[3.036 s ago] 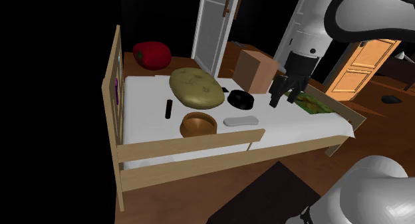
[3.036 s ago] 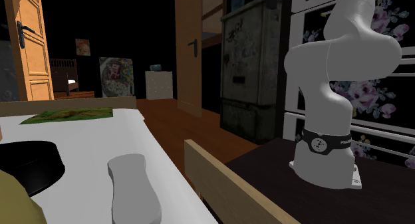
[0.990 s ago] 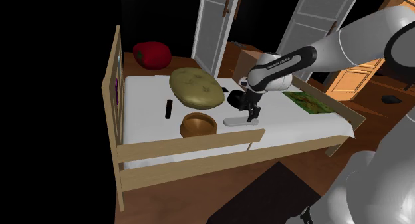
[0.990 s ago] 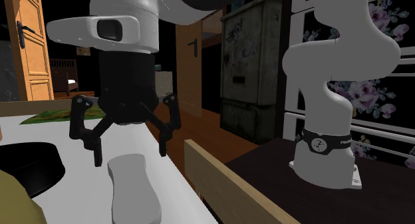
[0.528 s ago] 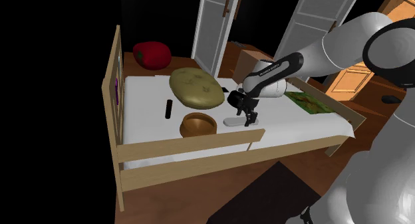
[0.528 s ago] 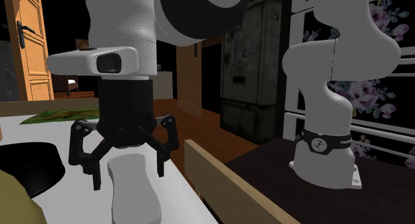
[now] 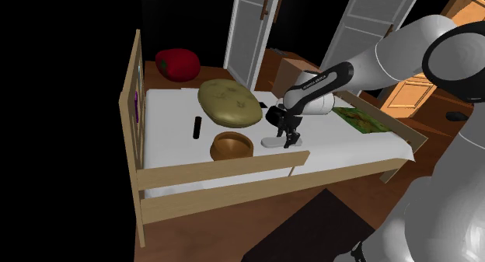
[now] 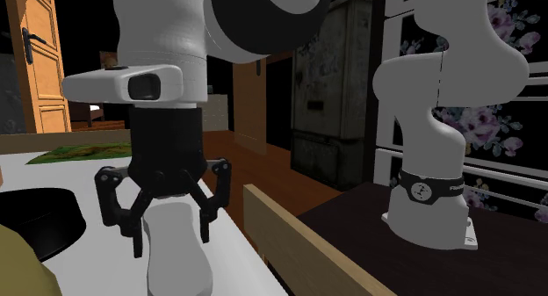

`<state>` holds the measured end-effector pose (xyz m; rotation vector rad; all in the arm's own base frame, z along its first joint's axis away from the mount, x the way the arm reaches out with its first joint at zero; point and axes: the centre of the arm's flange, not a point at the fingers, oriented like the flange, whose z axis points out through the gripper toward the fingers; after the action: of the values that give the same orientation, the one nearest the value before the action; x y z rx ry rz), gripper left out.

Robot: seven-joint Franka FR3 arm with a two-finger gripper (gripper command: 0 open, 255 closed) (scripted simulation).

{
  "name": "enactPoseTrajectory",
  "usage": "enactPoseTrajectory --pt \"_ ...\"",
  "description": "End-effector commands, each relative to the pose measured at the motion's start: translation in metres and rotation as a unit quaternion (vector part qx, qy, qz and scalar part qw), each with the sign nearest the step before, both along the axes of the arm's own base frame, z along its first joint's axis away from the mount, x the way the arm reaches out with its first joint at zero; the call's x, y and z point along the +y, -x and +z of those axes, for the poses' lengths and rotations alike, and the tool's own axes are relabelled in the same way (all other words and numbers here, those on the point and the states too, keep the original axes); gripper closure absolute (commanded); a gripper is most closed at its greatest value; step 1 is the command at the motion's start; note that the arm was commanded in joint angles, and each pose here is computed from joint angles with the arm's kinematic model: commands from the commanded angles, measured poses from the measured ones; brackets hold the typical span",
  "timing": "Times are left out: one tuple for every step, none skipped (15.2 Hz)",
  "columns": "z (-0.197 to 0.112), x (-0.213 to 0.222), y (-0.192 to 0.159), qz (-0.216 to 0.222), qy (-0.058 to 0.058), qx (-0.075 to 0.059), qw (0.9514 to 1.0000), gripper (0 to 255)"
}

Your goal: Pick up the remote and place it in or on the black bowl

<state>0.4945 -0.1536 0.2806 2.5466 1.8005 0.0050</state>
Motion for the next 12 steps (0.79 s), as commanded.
enactPoseTrajectory --pt "0.0 0.0 0.0 0.0 0.0 0.0 1.0 255" --pt "0.0 0.0 0.0 0.0 0.0 0.0 1.0 255" --pt "0.0 0.0 0.0 0.0 0.0 0.0 1.0 255" --pt "0.0 0.0 0.0 0.0 0.0 0.0 1.0 255" --pt "0.0 0.0 0.0 0.0 0.0 0.0 1.0 255" --pt "0.0 0.0 0.0 0.0 0.0 0.0 1.0 255" --pt "0.0 0.0 0.0 0.0 0.0 0.0 1.0 255" --pt "0.0 0.0 0.0 0.0 0.0 0.0 1.0 255" --pt "0.0 0.0 0.0 0.0 0.0 0.0 1.0 255" --pt "0.005 0.0 0.0 0.0 0.0 0.0 1.0 255" --pt "0.01 0.0 0.0 0.0 0.0 0.0 1.0 255" --pt "0.016 0.0 0.0 0.0 0.0 0.0 1.0 255"
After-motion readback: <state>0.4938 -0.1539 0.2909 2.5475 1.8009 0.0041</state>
